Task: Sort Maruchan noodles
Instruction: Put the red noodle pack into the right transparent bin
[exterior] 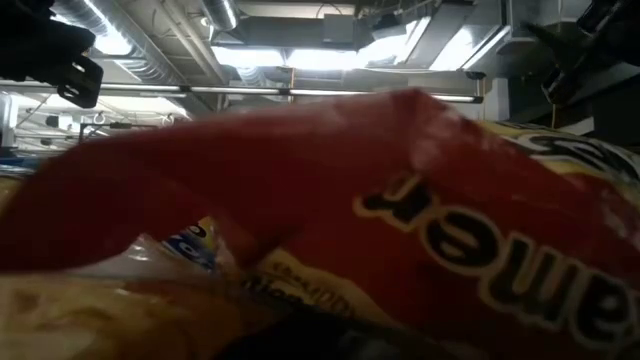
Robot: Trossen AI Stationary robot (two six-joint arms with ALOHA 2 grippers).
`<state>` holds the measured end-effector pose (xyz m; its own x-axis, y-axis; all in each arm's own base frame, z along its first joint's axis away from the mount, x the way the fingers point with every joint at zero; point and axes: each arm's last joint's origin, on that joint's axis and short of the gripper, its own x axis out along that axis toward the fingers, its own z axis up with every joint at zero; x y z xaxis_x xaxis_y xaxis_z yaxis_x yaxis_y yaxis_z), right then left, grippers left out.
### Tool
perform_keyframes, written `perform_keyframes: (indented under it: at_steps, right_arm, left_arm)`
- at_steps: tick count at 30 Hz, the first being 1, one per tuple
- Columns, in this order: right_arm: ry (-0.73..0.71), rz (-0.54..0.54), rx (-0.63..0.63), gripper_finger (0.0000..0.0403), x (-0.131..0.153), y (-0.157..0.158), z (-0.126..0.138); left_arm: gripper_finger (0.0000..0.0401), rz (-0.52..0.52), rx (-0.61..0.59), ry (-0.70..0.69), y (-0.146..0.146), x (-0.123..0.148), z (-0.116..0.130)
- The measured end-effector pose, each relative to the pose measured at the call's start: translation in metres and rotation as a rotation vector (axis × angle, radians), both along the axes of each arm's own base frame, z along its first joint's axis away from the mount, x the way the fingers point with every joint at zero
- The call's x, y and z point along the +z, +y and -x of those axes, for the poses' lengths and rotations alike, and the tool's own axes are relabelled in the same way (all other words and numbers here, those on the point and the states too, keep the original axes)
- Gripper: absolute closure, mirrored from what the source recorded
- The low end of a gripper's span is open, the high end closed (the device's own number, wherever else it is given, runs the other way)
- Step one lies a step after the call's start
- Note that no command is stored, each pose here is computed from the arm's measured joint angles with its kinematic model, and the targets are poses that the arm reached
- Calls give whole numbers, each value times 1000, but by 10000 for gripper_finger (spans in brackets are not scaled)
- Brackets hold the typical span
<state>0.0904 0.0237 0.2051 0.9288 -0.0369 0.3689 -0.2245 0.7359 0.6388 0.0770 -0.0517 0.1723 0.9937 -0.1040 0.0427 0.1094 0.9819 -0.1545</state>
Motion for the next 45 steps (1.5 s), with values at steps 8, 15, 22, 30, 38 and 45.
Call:
perform_keyframes:
  at_steps: [8,15,22,30,38,45]
  right_arm:
    - [-86,-183,-248,219,10,-10,6]
    - [-140,-182,-336,219,37,-14,13]
    - [-26,52,-494,219,97,-11,2]
    - [221,284,-641,219,145,2,-39]
    - [347,437,-684,219,165,17,-79]
    - [374,429,-721,219,178,25,-99]
  left_arm:
    - [401,199,1,-105,2,14,1]
    - [401,519,142,-310,14,40,9]
    - [401,676,218,-402,23,51,15]
    - [401,684,189,-412,22,52,15]
    - [401,777,132,-492,26,59,20]
    - [395,722,5,-608,33,104,31]
